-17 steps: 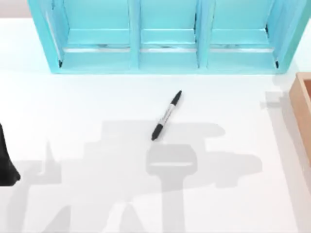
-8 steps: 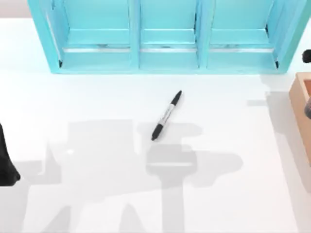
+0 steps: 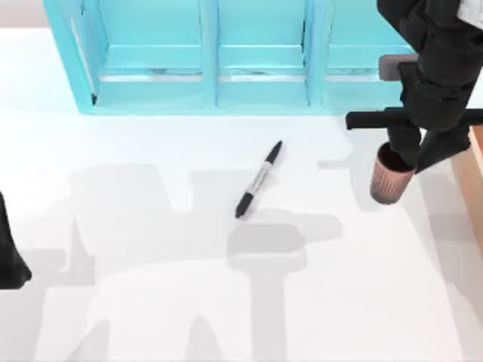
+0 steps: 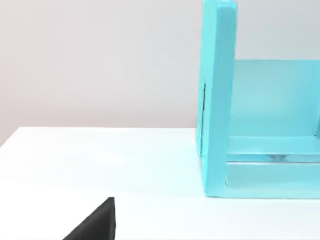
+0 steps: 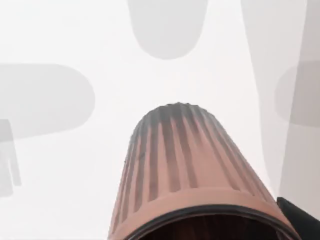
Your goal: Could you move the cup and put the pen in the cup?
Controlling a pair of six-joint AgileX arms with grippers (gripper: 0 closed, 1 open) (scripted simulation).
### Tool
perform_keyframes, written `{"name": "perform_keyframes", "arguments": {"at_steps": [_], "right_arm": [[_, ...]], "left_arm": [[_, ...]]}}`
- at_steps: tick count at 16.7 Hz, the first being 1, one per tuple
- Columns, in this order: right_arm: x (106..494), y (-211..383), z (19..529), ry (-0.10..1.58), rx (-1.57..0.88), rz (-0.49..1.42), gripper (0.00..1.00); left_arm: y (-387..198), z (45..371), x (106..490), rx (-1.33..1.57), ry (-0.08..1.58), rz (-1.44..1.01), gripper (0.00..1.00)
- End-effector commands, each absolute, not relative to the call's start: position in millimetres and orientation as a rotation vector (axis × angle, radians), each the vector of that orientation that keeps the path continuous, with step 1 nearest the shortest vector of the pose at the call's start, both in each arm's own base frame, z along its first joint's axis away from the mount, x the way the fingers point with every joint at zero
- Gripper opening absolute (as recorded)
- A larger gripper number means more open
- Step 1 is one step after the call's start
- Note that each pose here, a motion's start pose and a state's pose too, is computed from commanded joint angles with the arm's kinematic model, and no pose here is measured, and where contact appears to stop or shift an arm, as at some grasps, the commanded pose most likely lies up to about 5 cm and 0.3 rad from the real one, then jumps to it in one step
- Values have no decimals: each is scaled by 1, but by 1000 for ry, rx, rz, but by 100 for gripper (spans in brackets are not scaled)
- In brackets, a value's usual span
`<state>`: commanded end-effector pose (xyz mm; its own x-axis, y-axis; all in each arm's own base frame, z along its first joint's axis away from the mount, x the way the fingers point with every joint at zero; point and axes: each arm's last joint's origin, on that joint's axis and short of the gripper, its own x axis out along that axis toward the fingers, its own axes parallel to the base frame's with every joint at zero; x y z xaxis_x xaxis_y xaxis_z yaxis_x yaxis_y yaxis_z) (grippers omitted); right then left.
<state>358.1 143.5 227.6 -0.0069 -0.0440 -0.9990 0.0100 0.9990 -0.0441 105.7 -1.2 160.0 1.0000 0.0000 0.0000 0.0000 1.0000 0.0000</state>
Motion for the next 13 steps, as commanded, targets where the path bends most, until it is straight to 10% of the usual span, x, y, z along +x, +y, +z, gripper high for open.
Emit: {"name": "perform_keyframes", "arguments": {"at_steps": [13], "right_arm": [[358,148,182,1577,-27,-43,0]], "left_arm": [[-1,160,106,0,0,0,100]]}}
